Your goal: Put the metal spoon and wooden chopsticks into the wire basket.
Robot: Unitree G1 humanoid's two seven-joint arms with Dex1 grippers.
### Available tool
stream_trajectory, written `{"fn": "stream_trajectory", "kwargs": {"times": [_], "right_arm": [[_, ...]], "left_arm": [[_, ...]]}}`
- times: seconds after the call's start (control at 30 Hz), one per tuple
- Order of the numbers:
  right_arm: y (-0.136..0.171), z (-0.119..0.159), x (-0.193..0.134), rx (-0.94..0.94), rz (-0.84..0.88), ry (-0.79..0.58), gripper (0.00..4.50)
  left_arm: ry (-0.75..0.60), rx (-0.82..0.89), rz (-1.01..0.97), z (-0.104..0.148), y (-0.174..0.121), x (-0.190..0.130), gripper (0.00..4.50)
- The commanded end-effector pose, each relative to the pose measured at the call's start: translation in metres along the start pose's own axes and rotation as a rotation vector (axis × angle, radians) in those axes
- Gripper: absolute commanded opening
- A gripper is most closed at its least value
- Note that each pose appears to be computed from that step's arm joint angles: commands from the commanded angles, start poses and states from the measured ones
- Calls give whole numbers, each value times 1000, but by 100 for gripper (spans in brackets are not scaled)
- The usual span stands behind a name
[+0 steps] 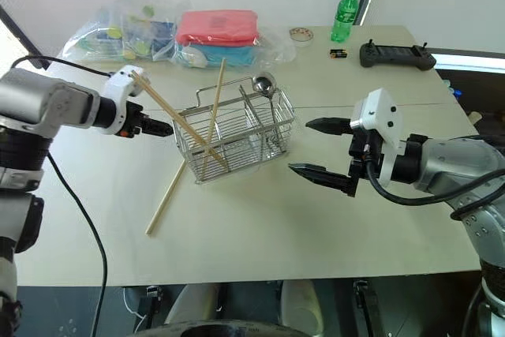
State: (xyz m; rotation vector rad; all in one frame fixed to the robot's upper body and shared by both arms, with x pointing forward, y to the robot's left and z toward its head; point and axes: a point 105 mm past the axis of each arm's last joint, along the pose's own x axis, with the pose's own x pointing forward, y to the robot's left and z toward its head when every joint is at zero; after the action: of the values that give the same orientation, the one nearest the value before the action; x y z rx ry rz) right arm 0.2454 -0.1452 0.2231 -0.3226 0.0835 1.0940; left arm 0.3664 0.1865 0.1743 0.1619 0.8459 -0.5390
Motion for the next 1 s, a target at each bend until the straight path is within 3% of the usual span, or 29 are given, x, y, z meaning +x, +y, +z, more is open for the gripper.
{"fn": "stream_trajectory", "kwargs": {"times": [0.03, 0.27, 0.6, 1.0], "right_arm": [[7, 8, 1, -40, 0, -33, 450], [20, 2, -3, -76, 34, 9, 450], [22, 3, -7, -74, 13, 2, 450], [19, 6, -7, -60, 2, -11, 450]], "left_arm": [[-8, 34, 9, 12, -5, -3, 356], [81, 103, -7, 0, -18, 17, 356], [107, 107, -23, -7, -26, 34, 356], [54, 59, 73, -4, 8, 29, 356]]}}
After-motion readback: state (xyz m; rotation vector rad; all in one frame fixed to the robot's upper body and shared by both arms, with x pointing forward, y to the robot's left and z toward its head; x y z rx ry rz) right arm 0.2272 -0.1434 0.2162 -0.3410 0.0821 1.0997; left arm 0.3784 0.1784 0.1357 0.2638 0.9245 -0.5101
